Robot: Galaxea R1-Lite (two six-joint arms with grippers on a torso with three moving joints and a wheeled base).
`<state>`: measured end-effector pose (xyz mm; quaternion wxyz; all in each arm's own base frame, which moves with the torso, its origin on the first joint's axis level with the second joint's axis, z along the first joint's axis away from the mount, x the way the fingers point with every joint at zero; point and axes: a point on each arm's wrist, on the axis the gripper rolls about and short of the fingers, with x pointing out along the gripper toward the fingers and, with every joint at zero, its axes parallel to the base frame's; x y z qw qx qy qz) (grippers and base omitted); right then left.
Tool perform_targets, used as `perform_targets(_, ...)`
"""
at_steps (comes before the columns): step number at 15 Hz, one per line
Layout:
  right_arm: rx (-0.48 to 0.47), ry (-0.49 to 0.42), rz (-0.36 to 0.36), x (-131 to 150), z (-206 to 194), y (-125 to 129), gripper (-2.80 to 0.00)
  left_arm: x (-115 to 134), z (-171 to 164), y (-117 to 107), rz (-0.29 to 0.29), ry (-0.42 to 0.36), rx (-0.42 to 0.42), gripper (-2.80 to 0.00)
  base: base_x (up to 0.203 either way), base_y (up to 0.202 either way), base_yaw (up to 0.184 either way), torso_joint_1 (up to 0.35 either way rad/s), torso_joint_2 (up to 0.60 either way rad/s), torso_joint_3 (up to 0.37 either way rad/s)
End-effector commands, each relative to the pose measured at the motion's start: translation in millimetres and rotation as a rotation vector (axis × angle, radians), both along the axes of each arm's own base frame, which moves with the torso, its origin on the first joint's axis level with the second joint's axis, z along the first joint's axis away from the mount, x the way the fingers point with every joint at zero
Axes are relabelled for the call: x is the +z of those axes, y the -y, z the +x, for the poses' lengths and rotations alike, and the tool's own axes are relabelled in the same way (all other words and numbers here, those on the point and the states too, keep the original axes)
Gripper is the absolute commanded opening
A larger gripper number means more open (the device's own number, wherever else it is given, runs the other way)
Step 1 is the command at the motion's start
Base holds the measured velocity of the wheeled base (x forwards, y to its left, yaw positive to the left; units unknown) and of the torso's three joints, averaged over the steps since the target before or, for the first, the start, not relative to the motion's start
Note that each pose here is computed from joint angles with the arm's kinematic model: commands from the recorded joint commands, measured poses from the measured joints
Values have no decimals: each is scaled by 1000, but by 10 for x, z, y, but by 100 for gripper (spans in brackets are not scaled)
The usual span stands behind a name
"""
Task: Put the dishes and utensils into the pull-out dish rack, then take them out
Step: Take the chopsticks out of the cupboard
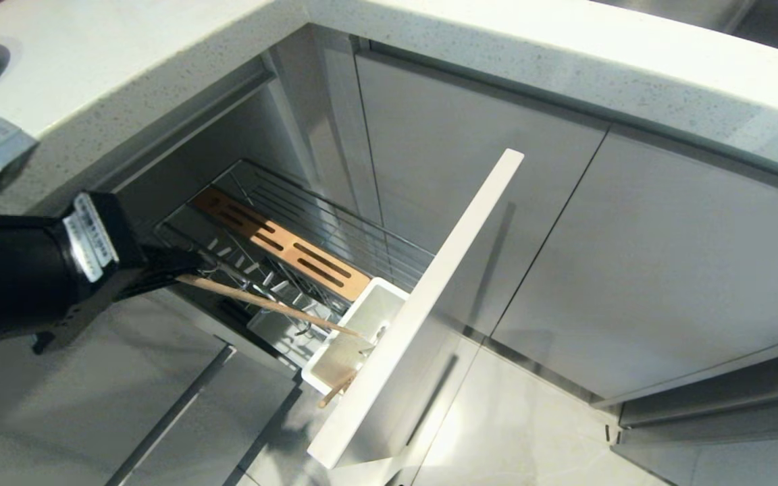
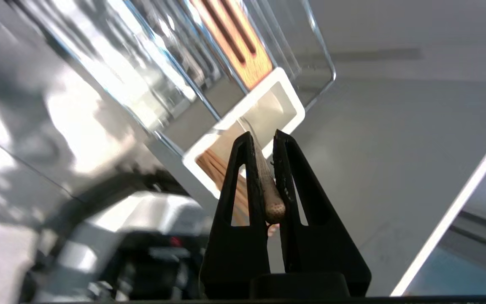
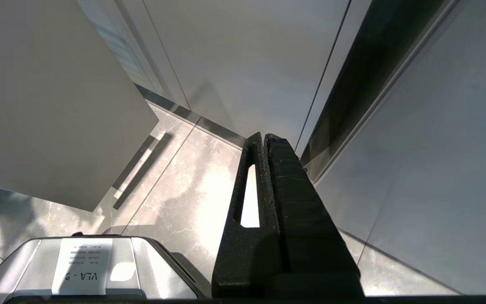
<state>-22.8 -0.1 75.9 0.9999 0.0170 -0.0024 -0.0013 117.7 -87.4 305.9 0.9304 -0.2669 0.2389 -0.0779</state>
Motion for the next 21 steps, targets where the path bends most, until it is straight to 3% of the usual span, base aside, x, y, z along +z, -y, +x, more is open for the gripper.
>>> perform_targets(1,1,2,1,-5,-1,0,-280,201,-223,-196,-12,115,8,-280,0,0,0,0,0,0)
perform_targets(3,0,3,1,-5,-2,0,-280,387,-361,-316,10,229,-12,-280,0,0,0,0,0,0)
perform_targets(8,0,3,0,-5,-2,0,-280,862,-579,-496,-39,642,-4,-280,0,0,0,0,0,0)
perform_targets(10,1,3,0,-5,-2,0,-280,952,-744,-636,-70,736,22,-280,0,0,0,0,0,0)
perform_targets(12,1,3,1,-5,-2,0,-280,1038,-931,-786,-59,855,45,-280,0,0,0,0,0,0)
perform_targets(13,1,3,0,-5,-2,0,-280,1099,-997,-843,-69,920,94,-280,0,0,0,0,0,0)
perform_targets(15,0,3,0,-5,-2,0,-280,1141,-1076,-908,-16,992,205,-280,0,0,0,0,0,0)
perform_targets(21,0,3,1,-5,-2,0,-280,1184,-1346,-970,186,1086,594,-280,0,0,0,0,0,0)
